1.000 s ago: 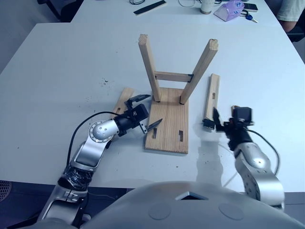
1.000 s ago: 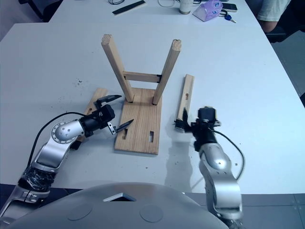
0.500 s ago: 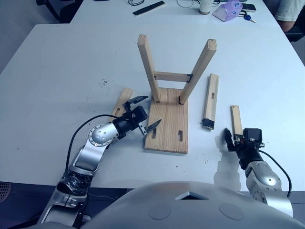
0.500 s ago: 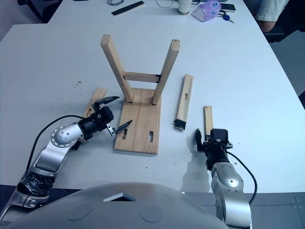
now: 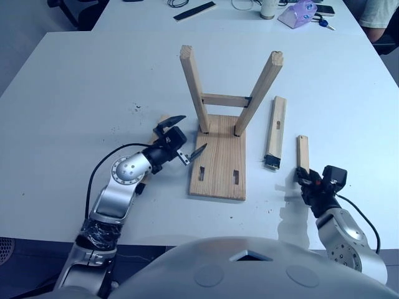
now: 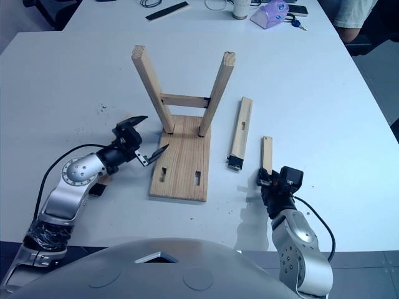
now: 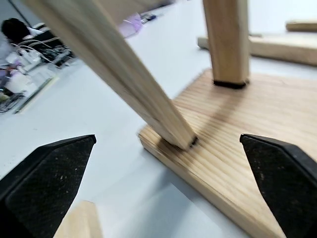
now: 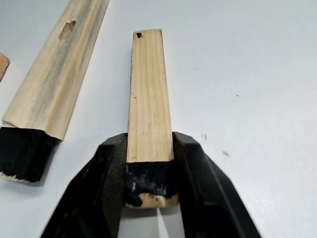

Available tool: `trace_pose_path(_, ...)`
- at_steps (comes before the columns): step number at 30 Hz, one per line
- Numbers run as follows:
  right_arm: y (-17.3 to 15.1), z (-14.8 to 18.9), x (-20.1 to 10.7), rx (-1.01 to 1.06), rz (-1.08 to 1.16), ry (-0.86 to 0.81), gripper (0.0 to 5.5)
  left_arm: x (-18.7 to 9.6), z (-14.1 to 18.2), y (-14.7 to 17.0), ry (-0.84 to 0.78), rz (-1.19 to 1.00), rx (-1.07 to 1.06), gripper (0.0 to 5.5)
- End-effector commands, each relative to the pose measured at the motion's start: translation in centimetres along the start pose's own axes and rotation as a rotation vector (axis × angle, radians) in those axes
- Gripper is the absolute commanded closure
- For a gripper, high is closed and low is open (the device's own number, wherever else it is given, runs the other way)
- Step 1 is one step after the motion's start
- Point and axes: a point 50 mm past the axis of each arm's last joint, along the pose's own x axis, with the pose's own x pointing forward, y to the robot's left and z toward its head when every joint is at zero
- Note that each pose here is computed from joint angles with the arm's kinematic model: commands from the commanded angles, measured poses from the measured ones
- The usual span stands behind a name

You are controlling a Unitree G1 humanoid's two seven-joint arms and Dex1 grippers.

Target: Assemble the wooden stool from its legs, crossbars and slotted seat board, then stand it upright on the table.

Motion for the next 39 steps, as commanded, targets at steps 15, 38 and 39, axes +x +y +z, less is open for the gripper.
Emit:
trace_pose_path(15, 8.3, 15.7, -8.4, 0.104, 1.455, -0.466, 4.19, -2.6, 14.2, 1.7, -0.465, -0.53, -0.515, 0.1)
trace_pose_path(38, 7.8, 12.6, -4.9, -0.173, 1.56, -0.093, 4.19, -3.0, 15.4, -0.5, -0.383, -0.867, -0.657, 2.72)
trace_pose_path(39, 7.8, 12.5, -4.8, -0.185, 1.555, -0.088, 4.19, -3.0, 15.2, -0.7, -0.373, -0.876, -0.646, 2.86)
